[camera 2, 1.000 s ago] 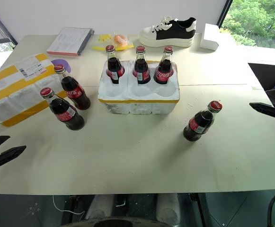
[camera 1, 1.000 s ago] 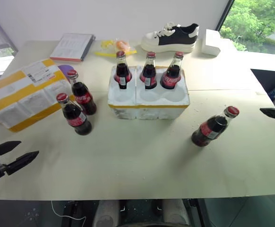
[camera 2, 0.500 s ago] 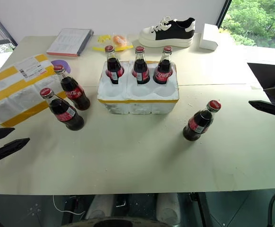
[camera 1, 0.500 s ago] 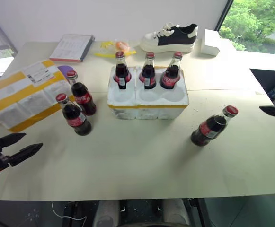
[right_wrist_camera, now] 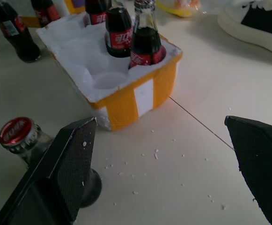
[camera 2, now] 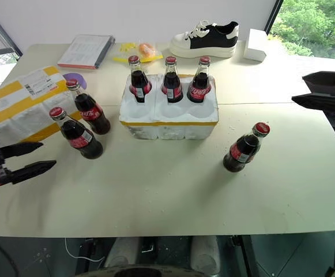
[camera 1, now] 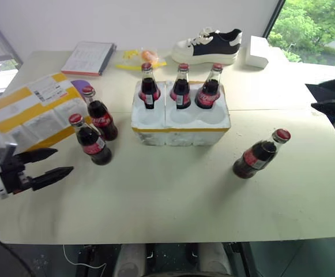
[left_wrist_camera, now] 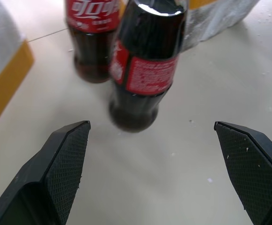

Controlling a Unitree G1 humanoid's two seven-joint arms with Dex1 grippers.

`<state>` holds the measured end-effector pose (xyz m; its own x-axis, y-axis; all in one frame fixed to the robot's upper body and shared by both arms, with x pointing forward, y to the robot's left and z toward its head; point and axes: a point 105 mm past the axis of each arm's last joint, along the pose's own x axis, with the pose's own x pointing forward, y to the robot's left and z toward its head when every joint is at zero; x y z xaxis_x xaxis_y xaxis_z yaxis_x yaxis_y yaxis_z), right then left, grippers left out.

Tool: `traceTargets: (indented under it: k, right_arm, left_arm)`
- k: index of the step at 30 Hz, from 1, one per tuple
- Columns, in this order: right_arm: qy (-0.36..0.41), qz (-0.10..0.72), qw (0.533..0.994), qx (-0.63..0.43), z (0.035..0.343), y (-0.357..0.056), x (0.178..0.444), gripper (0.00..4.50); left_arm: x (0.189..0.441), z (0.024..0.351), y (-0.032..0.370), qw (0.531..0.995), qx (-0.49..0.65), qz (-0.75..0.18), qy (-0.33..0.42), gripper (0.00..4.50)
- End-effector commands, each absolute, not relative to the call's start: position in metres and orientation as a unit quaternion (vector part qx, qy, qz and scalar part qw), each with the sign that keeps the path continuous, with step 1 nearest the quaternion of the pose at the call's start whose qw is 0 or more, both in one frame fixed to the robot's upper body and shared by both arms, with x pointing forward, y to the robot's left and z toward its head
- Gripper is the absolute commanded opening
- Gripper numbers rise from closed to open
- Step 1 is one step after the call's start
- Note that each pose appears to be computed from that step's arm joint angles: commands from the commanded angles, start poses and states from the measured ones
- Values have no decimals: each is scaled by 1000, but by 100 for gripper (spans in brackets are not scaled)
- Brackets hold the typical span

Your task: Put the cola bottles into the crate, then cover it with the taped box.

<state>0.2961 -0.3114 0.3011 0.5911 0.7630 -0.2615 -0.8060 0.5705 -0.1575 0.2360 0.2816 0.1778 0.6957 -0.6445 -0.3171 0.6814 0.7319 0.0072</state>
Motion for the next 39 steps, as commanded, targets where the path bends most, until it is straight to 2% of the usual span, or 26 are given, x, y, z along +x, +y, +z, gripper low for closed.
traceTargets:
  k: [1,6,13,20,30,33,34,39]
  right_arm:
    - [46,504,850,-144,335,-276,281,450]
    - [31,578,804,-137,351,-229,265,450]
    - [23,624,770,-133,355,-201,240,450]
    - [25,639,759,-125,350,-188,233,450]
    - [35,651,748,-121,339,-180,228,450]
    - [35,653,747,-120,338,-178,227,450]
    - [35,653,747,-119,337,-178,227,450]
    - [41,647,754,-110,332,-180,228,450]
  left_arm:
    - [248,179,273,914,75,-374,138,443]
    - [272,166,265,914,66,-380,128,443]
    - [291,162,252,909,62,-396,112,443]
    - [300,158,241,905,60,-409,105,443]
    - [300,157,239,903,52,-415,101,443]
    - [297,160,237,899,45,-424,99,308]
    - [296,160,236,899,44,-425,100,278]
    - [291,167,231,889,46,-442,106,279]
